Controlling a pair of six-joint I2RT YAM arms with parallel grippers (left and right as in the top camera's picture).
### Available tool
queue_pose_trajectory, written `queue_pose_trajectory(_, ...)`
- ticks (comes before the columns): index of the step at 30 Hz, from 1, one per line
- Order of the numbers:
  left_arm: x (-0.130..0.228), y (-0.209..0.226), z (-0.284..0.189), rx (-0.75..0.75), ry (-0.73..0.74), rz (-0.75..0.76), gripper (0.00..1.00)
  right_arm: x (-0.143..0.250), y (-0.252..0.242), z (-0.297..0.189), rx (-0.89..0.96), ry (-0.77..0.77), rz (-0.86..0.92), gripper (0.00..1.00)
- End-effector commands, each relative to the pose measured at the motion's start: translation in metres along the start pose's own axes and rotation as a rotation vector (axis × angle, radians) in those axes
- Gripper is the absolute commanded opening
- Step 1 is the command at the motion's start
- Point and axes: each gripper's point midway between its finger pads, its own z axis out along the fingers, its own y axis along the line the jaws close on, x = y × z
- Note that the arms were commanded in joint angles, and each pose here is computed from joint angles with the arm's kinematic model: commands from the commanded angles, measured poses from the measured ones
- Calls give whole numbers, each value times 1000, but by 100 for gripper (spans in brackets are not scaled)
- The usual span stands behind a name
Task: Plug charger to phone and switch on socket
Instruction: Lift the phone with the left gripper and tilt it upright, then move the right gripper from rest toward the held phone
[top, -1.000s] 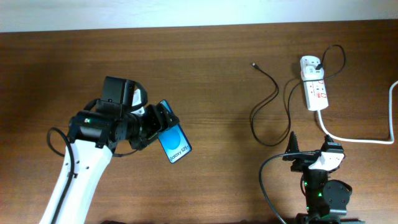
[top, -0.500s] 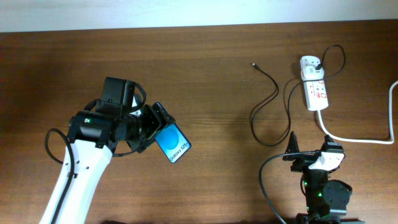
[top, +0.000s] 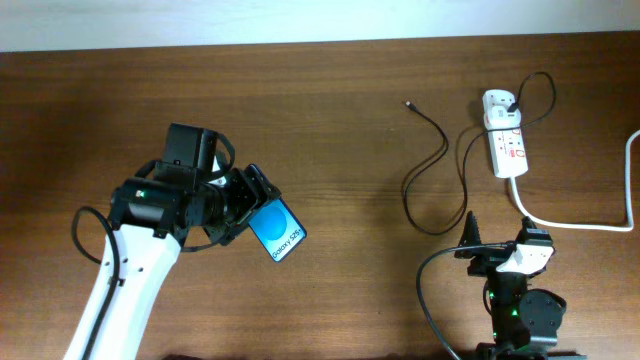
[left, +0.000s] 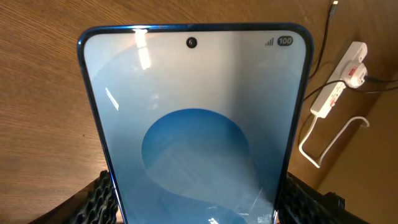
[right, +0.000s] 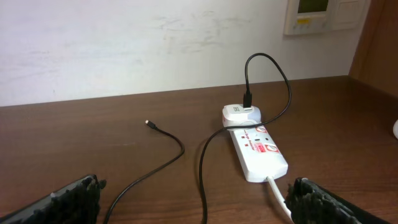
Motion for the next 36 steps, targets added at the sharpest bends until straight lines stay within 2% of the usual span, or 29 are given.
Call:
queue_pose_trajectory(1, -3, -4, -9, 22, -29, -2, 40, 2, 6, 0, -36, 2, -3, 98)
queue_pose_trajectory(3, -4, -3, -9, 17, -36, -2, 40, 1, 21, -1, -120, 2, 31, 98)
queue_pose_trajectory(8, -6, -2, -9, 6, -49, -2, 40, 1, 80, -19, -469, 112, 420, 98)
queue_pose_trajectory(12, -6, -2, -9, 6, -49, -2, 39, 10, 129, -58, -790, 350, 655, 98)
queue_pose_trajectory(14, -6, -2, -9, 6, -48, -2, 39, 15, 149, -86, -954, 490, 708, 98)
queue_pose_trajectory(16, -6, -2, -9, 6, -48, -2, 39, 16, 157, -103, -1051, 548, 704, 98)
queue_pose_trajectory(20, -6, -2, -9, 6, -48, -2, 38, 16, 159, -107, -1071, 561, 704, 98)
queue_pose_trajectory(25, -5, -1, -9, 4, -43, -4, 31, 16, 159, -107, -1072, 561, 703, 98)
queue_pose_trajectory(36, -4, 0, -9, -1, -39, -5, 33, 16, 165, -126, -1183, 611, 680, 98)
